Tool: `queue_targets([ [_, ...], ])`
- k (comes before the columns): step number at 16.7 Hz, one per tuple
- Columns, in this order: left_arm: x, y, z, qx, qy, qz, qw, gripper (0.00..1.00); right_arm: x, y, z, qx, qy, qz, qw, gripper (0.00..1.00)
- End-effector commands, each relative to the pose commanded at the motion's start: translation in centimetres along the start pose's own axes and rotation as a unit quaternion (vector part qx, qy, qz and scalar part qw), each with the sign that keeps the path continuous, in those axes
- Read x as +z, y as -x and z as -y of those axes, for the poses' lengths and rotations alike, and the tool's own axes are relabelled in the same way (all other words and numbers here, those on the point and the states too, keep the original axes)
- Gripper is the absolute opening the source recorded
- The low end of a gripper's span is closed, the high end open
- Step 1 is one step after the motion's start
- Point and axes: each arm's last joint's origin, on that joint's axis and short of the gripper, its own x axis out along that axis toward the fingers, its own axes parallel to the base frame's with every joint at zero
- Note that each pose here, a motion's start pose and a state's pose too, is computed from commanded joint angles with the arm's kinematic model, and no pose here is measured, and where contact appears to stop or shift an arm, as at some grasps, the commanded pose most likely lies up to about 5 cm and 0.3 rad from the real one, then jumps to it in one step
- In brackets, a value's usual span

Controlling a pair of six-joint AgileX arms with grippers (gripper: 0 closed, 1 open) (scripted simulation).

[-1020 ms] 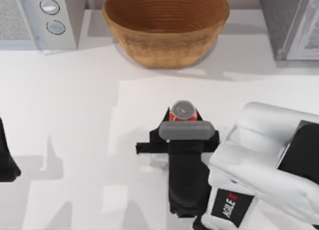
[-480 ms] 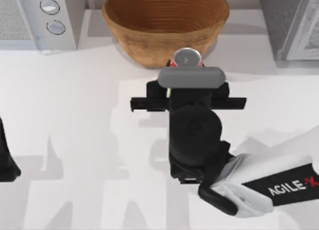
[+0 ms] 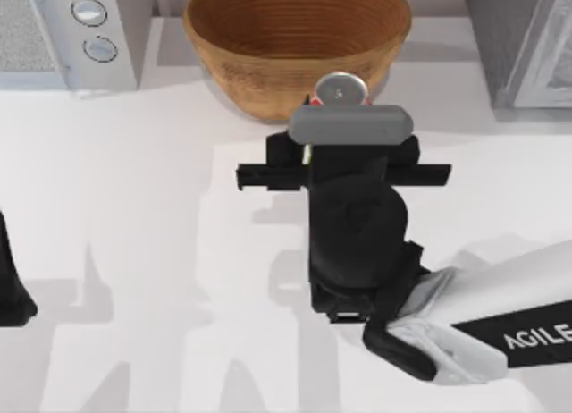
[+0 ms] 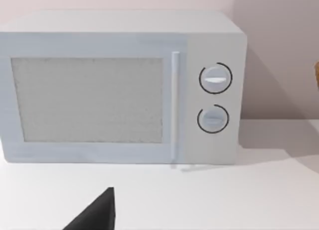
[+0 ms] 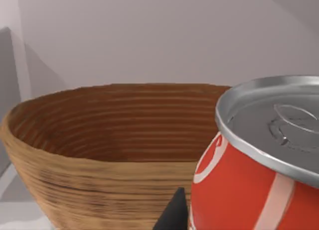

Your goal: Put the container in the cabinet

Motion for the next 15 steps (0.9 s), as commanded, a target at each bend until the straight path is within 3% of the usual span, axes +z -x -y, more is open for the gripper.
queue_targets([
  [4,0.0,0.0,0.0,0.000,0.000,0.000,1.000,1.00,0.6,-1.3,3.9,-0.013,0.029,-0.024,0.999,0.00],
  [8,0.0,0.0,0.0,0.000,0.000,0.000,1.000,1.00,2.1,-1.8,12.4,-0.042,0.068,-0.081,0.994,0.00],
  [12,0.0,0.0,0.0,0.000,0.000,0.000,1.000,1.00,3.7,1.9,21.4,-0.061,0.062,-0.119,0.989,0.00],
  [15,0.0,0.0,0.0,0.000,0.000,0.000,1.000,1.00,3.6,6.3,25.9,-0.060,0.036,-0.111,0.991,0.00],
])
